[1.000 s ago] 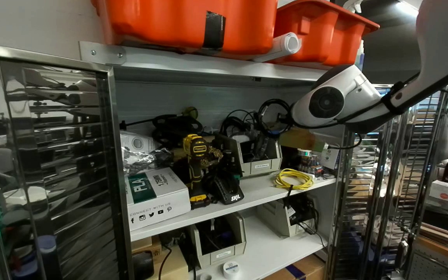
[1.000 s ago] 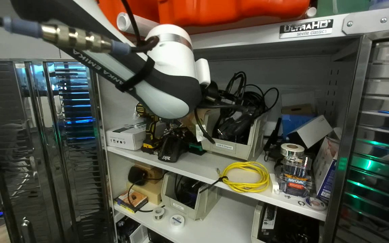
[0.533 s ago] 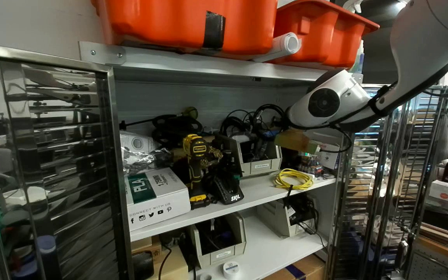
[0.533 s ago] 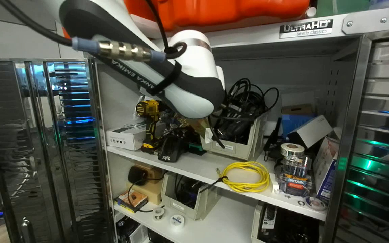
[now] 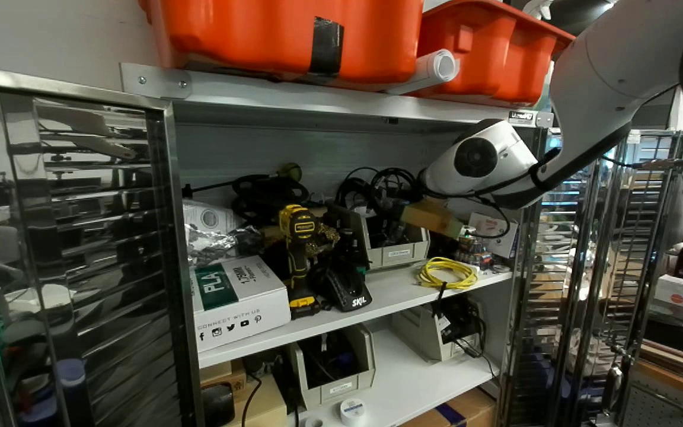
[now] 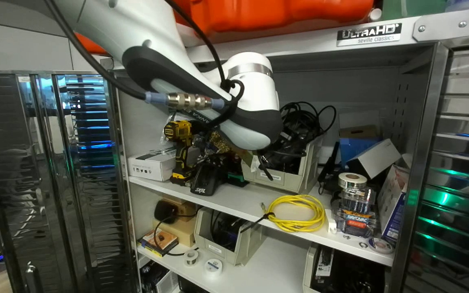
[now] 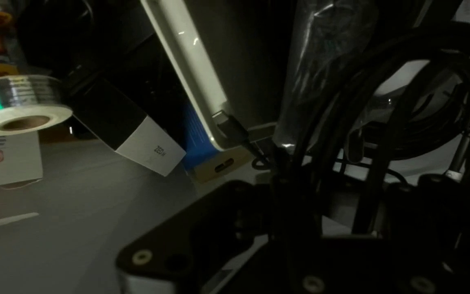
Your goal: Pick up the black cable and put it in the box.
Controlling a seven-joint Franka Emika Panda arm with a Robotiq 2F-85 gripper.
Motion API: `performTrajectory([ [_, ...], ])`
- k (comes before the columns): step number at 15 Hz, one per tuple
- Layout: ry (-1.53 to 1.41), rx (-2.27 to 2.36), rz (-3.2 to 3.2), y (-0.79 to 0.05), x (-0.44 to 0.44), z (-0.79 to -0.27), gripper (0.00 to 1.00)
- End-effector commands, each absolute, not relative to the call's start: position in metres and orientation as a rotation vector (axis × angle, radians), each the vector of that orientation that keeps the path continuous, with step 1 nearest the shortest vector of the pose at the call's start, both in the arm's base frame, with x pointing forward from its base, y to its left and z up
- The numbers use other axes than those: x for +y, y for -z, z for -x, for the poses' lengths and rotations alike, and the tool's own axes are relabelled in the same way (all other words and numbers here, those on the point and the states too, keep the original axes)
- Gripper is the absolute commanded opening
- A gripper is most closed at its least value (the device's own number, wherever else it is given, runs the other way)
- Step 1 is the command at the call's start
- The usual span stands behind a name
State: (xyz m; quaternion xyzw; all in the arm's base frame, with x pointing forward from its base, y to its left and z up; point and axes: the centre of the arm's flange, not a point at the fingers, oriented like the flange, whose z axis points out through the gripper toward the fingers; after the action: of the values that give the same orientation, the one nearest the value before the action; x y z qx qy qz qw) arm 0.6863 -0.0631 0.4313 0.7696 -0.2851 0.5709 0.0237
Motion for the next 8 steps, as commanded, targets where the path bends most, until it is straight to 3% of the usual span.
performTrajectory([
  [1,-1.798,-0.857,-2.430,-0.4510,-0.0593,-0.7261,0.01],
  [5,-1.790,-0.842,-2.457,-0.4514,-0.0543,-0.7303,0.04],
  [6,-1.792,-0.824,-2.471,-0.4522,-0.0536,-0.7290,0.29],
  [8,-1.793,-0.804,-2.492,-0.4545,-0.0517,-0.7267,0.34],
])
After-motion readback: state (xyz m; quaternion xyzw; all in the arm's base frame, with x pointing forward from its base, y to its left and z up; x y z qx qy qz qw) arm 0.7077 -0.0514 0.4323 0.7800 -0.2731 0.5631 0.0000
